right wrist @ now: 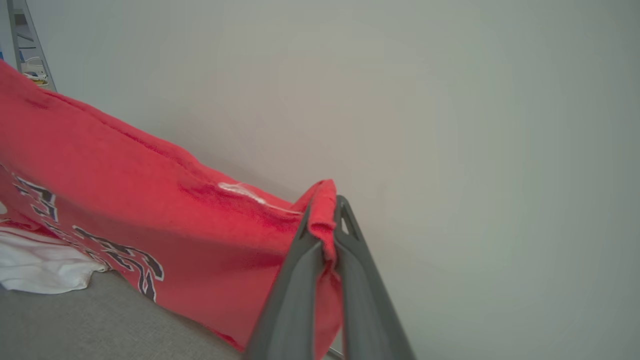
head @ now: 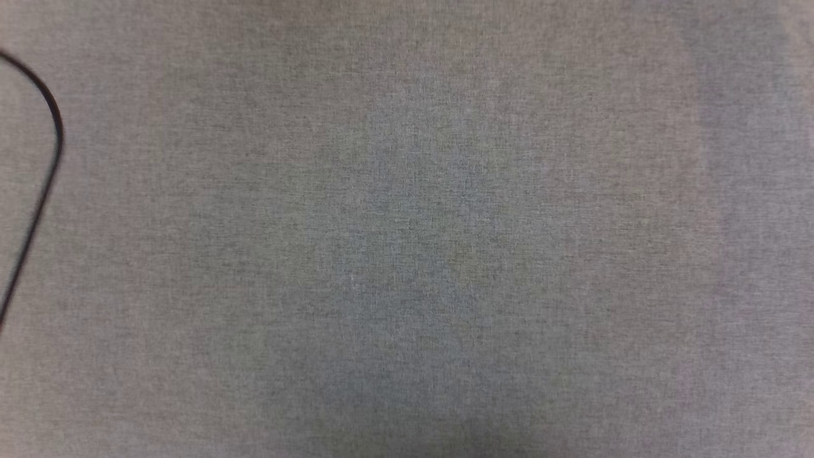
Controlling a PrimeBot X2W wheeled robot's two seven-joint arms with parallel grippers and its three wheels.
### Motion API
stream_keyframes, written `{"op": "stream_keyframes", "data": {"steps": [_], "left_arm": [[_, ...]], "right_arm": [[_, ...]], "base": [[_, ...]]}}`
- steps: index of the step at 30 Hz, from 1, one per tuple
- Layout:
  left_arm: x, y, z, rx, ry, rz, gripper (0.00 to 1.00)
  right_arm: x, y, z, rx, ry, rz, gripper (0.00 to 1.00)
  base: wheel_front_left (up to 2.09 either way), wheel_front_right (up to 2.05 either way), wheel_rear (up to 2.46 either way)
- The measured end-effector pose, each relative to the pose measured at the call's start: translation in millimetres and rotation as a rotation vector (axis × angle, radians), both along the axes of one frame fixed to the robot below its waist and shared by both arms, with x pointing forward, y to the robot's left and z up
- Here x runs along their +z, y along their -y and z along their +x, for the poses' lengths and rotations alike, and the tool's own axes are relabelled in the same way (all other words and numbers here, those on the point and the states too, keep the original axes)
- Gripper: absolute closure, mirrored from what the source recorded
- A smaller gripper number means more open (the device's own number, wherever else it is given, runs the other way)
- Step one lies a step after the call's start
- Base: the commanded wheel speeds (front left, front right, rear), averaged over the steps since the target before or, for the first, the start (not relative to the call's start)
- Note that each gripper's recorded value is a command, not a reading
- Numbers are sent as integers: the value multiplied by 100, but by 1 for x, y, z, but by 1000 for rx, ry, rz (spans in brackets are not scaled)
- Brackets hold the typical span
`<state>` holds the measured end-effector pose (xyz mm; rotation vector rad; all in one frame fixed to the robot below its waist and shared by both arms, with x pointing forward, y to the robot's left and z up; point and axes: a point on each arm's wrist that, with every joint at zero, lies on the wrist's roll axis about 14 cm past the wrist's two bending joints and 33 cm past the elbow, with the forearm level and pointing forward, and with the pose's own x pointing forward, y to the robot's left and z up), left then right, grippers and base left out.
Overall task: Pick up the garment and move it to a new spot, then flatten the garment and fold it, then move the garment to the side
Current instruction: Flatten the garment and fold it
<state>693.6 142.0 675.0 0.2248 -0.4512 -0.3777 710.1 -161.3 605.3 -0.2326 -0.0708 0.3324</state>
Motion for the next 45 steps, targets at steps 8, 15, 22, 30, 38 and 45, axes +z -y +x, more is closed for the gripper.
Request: {"op": "stream_keyframes", "data": {"steps": [8, 15, 22, 30, 38, 45], "left_arm": [[-66, -11, -53, 21, -153, -57, 100], [-130, -28, -125, 74, -327, -87, 100], [-177, -41, -208, 133, -483, -118, 100], [-213, -36, -294, 169, -637, -154, 100], [-236, -36, -370, 226, -765, -220, 100], [-259, -33, -411, 252, -886, -248, 100]], "right_arm": [[-67, -7, -53, 55, -161, 6, 100], [-123, 2, -122, 70, -323, 3, 100], [-157, 4, -197, 85, -455, 33, 100], [-177, 19, -276, 73, -563, 57, 100], [-194, 37, -361, 26, -677, 119, 100], [-204, 46, -406, -4, -773, 137, 100]], "base": [[0, 0, 0], [0, 0, 0], [0, 0, 0], [0, 0, 0], [0, 0, 0], [0, 0, 0]]}}
